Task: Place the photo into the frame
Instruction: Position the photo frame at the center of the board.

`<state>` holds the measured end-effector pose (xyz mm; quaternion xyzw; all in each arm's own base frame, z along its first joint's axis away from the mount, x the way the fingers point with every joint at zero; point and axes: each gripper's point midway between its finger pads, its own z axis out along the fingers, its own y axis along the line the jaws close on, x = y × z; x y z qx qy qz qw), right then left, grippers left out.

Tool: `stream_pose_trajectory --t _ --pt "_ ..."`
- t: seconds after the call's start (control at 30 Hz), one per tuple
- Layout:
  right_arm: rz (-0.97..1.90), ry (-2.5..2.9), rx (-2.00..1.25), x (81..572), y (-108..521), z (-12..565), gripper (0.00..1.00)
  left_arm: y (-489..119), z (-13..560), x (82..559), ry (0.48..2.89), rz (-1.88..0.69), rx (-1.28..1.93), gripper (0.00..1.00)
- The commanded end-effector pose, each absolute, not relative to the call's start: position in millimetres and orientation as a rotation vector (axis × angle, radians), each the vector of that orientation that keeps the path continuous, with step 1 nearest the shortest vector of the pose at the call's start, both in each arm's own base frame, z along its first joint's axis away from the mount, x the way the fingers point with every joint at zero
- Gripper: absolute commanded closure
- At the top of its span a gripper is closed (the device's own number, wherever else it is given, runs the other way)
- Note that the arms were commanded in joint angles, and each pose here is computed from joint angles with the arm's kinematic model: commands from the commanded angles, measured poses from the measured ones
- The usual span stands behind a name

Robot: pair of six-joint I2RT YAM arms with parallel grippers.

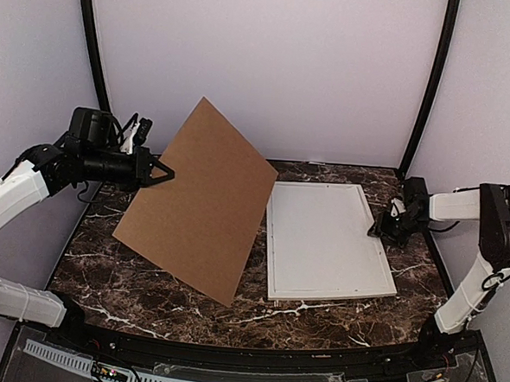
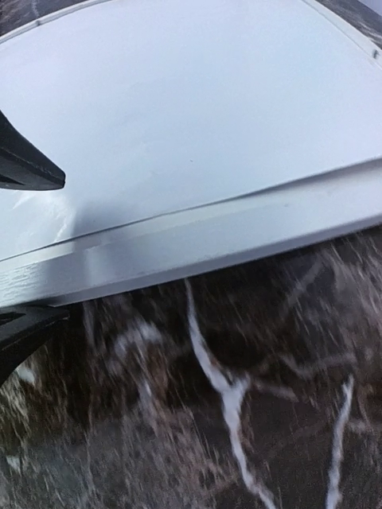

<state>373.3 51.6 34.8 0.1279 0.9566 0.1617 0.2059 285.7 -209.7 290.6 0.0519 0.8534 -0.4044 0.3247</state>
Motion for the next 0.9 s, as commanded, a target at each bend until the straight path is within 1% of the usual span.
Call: stream_pose_trajectory --t 0.0,0.3,0.47,0.57,0.6,0.63,0.67,0.77,0.8,0.83,0.87 --pt "0.567 2.630 0.233 365 94 47 0.53 -207 309 292 2.141 -1.069 0.145 1.00" --pt "0.618 2.642 0.117 353 149 40 0.63 -197 302 297 2.142 -1.050 0.092 1.00" --pt "0.654 2.643 0.066 351 178 40 0.66 -197 306 302 2.103 -1.077 0.058 1.00" --pt "0.705 2.627 0.028 351 200 47 0.66 -201 305 304 2.077 -1.143 0.014 1.00" --pt "0.724 2.623 0.018 350 207 49 0.65 -203 314 305 2.037 -1.192 -0.005 1.00" --pt "0.740 2.616 0.014 350 212 53 0.64 -205 307 306 2.038 -1.217 -0.023 1.00" --pt "0.754 2.608 0.014 351 215 56 0.62 -209 317 308 1.985 -1.286 -0.039 1.00" --pt "0.746 2.598 0.025 354 215 65 0.55 -218 305 313 1.979 -1.392 -0.093 1.00" --pt "0.728 2.596 0.022 356 214 68 0.53 -222 310 315 1.955 -1.444 -0.098 1.00" --pt "0.711 2.594 0.020 357 212 72 0.50 -225 299 318 1.976 -1.466 -0.121 1.00" --pt "0.699 2.590 0.017 359 211 77 0.46 -228 302 319 1.955 -1.514 -0.131 1.00"
